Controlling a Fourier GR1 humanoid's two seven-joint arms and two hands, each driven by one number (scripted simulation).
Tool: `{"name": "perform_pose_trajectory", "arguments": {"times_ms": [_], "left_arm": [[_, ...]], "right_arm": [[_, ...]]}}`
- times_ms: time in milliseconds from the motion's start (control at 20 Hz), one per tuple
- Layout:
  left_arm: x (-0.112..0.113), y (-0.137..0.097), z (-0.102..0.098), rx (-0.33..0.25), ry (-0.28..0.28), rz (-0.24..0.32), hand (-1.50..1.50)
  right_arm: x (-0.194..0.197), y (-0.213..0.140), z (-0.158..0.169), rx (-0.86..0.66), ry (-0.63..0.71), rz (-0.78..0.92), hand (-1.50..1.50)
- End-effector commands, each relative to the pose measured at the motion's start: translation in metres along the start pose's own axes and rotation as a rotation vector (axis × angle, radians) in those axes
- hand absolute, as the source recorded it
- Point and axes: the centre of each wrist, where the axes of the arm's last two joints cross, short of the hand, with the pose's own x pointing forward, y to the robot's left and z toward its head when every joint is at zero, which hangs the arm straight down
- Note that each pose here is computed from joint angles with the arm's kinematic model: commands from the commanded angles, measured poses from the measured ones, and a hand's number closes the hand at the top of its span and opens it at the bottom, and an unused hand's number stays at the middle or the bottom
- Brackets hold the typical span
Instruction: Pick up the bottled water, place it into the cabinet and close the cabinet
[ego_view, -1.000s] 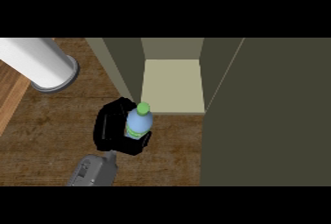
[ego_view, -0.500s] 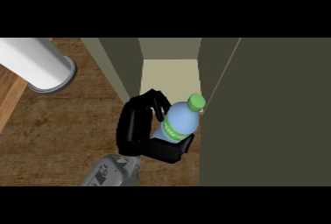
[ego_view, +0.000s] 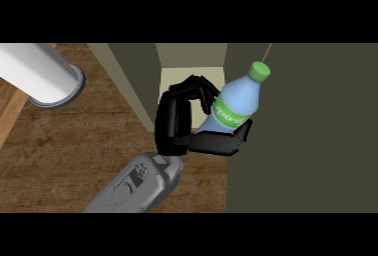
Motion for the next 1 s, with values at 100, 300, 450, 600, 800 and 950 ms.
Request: {"name": "perform_pose_trajectory", "arguments": {"times_ms": [100,300,450,600,800,950], "left_arm": [[-0.010,-0.016,-0.018,0.043,-0.003,-0.089,1.50],[-0.020,0.004,-0.039,0.038,0.016,-0.110,1.50],[-0.028,0.000,-0.057,0.059,0.025,-0.161,1.50],[-0.043,0.010,-0.050,0.054,0.035,-0.202,1.50],[-0.048,0.006,-0.065,0.104,0.051,-0.270,1.50],[-0.068,0.038,-0.064,0.143,0.072,-0.217,1.50]], "right_arm": [[0.033,0.007,-0.012,0.005,-0.071,-0.016,-1.50],[0.024,-0.007,0.002,-0.011,-0.069,-0.013,-1.50],[0.024,-0.002,-0.001,0.007,-0.062,-0.012,-1.50],[0.019,-0.005,-0.006,-0.012,-0.064,-0.035,-1.50],[0.029,-0.012,-0.001,0.017,-0.063,-0.020,-1.50],[0.022,-0.005,0.002,0.018,-0.065,-0.035,-1.50]]}}
